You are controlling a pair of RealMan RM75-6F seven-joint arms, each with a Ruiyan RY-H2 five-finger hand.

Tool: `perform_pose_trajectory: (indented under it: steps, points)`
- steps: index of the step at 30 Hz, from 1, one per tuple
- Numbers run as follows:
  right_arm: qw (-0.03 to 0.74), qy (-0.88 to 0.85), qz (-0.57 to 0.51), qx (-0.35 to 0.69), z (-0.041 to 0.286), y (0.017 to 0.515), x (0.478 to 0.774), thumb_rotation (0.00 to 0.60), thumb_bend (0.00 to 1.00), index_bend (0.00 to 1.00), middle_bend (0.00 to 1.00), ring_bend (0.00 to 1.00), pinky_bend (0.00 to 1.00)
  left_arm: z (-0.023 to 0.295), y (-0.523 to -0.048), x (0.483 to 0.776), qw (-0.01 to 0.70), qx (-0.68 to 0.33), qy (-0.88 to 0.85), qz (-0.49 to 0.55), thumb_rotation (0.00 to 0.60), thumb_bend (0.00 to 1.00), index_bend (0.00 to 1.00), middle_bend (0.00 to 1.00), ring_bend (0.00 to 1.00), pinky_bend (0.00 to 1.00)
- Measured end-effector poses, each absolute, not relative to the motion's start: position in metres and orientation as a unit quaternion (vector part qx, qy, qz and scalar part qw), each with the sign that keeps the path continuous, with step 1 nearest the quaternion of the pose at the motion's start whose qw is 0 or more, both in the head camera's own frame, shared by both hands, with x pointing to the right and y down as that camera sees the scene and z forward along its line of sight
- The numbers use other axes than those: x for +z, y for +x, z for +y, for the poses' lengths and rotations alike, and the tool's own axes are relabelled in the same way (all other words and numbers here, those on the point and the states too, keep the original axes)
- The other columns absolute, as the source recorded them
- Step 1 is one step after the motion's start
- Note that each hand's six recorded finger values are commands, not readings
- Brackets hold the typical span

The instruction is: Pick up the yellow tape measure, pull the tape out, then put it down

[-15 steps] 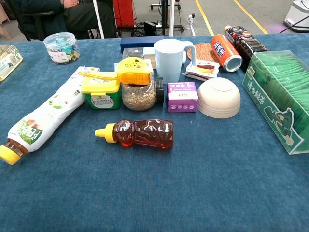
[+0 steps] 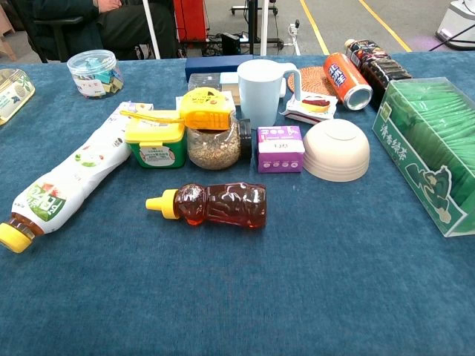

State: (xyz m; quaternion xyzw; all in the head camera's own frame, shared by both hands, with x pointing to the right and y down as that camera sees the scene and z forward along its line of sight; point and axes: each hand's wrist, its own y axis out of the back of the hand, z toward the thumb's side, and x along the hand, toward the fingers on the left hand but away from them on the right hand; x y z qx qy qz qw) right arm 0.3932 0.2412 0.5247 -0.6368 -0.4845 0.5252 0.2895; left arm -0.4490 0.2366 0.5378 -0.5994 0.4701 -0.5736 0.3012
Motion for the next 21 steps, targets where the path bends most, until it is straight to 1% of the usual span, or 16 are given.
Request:
perform_pose_trajectory:
  steps: [14,21]
  points:
    - [0.29,-0.636,-0.487,0.524,0.2422,0.3934,0.5228,0.6,0.33,0.41,0.39,0.4,0.44,0.236,-0.4506,0.5363,0.303,-0.572,-0.6,0.471,0.6,0.24,0.55,0.4,0.33,0.38]
    - [0.288,-0.634,-0.489,0.525,0.242,0.3959,0.523,0.6,0.33,0.41,0.39,0.4,0.44,0.2277,-0.448,0.5343,0.311,-0.567,-0.608,0.462,0.6,0.24,0.55,0.4,0.33,0.38]
